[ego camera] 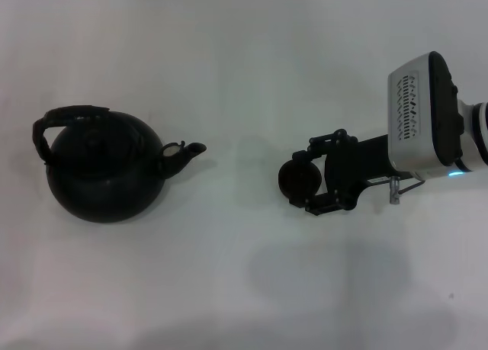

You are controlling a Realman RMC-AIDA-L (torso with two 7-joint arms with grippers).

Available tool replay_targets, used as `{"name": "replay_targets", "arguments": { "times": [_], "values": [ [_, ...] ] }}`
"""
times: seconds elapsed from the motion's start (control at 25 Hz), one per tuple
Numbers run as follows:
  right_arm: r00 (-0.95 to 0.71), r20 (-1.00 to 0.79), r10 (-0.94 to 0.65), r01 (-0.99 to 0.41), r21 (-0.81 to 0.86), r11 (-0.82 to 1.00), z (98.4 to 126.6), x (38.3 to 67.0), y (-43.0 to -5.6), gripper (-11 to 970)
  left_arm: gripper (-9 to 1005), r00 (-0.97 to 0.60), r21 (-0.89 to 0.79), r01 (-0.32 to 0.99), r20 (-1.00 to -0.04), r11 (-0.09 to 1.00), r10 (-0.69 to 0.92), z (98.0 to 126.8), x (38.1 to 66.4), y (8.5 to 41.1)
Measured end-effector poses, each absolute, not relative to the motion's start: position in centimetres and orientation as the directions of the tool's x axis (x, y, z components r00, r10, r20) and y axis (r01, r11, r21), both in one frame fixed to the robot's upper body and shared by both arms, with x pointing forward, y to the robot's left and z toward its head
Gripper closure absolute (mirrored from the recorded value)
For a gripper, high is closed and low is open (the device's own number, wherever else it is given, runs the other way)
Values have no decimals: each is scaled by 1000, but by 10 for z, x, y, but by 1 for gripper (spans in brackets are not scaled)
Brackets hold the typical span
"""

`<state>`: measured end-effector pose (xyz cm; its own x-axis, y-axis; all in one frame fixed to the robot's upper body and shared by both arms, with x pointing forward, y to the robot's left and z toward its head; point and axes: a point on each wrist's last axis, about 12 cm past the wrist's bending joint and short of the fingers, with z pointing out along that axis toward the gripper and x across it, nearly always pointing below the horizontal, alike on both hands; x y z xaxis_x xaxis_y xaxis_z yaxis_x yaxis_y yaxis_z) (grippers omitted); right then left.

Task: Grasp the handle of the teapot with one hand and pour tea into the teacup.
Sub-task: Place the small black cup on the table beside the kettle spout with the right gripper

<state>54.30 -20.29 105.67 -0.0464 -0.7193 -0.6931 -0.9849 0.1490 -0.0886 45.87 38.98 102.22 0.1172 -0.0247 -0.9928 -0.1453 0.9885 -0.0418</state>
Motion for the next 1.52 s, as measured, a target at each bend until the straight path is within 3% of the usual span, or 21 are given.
{"name": "replay_targets", "arguments": {
  "times": [1.52],
  "values": [
    [-61, -705, -707, -986, -69, 154, 1061, 545, -203, 139, 265, 117, -41, -145, -993, 989, -24, 1022, 459, 390]
  ]
}}
